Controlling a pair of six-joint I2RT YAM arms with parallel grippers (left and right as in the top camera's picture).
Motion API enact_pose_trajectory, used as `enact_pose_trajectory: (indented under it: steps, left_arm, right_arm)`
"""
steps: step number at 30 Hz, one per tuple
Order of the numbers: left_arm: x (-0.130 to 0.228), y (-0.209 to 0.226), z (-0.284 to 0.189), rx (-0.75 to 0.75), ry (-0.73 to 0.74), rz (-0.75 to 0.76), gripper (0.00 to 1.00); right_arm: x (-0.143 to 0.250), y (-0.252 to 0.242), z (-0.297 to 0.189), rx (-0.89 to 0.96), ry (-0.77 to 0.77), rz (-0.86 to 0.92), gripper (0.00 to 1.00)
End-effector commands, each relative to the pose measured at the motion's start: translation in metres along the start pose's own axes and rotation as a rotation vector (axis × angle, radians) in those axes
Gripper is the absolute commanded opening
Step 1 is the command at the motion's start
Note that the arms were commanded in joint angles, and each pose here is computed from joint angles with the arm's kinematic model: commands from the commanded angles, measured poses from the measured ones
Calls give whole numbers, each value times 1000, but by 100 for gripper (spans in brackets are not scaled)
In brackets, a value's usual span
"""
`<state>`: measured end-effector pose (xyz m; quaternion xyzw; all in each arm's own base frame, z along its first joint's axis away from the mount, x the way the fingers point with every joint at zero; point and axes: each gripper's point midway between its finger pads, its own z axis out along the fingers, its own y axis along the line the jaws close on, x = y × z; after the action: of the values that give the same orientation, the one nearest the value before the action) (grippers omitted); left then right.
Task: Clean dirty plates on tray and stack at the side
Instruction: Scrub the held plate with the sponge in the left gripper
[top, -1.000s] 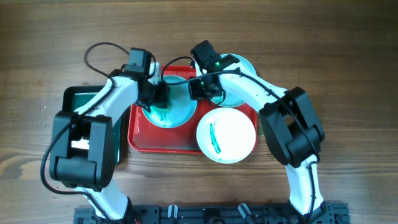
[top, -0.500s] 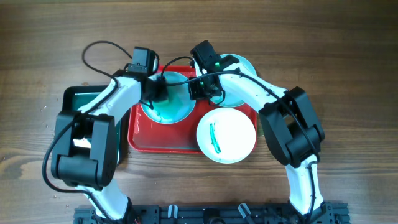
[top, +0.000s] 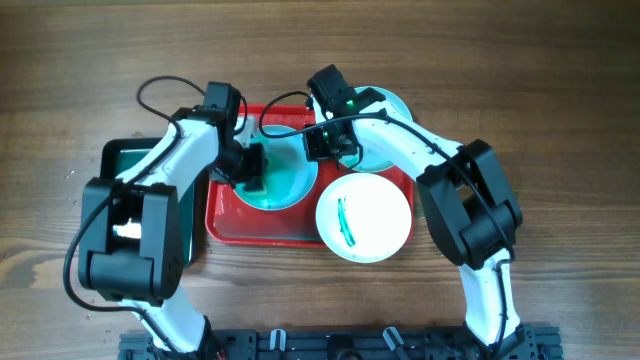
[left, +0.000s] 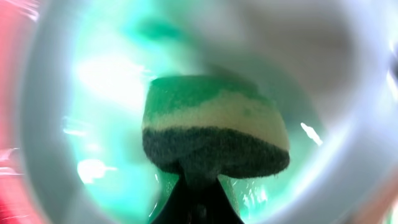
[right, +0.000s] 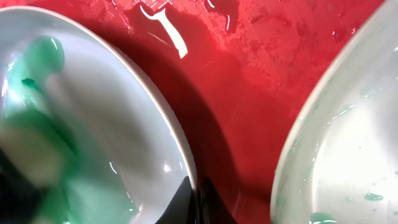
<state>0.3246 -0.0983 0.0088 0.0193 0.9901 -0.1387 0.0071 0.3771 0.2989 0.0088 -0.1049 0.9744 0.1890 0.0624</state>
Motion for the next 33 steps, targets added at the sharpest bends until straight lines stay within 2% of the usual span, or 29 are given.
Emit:
enact_pose_trajectory:
  steps: [1,5,7,11,14,18,21,23,25,26,28,33]
  left_arm:
    - [15,-33,12,204,49,157,4]
    - [-20,-32,12,179,-87,162,4]
    - [-42,-15,12,75,-169,68,4]
    - [-80,44,-5,-248,-383,-211,4]
    - [-79,73,-17,-403,-442,-343,4]
    - [-42,81,-9,-456,-288,-355,4]
    - [-7,61,5,-351,-96,-283,4]
    - [8,32,13,-182,11,-152,4]
    - [23,-8,15,52,92,-4,4]
    - [27,-25,12,157,107,61,4]
    - [27,-41,9,259,100,117,4]
    - [-5,-47,9,273,-33,185,4]
  right_arm:
    - [-2,4,-3,-14,-6,-6,4]
    - [-2,4,-3,-14,-6,-6,4]
    - [-2,4,-3,-14,-6,-6,4]
    - [-2,4,-3,-13,-7,-6,4]
    - [-2,3,-3,-10,-8,-6,4]
    - [-2,3,-3,-11,-9,-7,4]
    - [-2,3,-3,-11,-10,-6,4]
    - [-3,3,-3,-11,-10,-6,4]
    - [-3,3,-3,-11,-11,-6,4]
    - [-3,3,-3,-11,-11,-6,4]
    - [-3,3,-3,-11,-11,-6,4]
    - [-3,3,-3,-11,-11,-6,4]
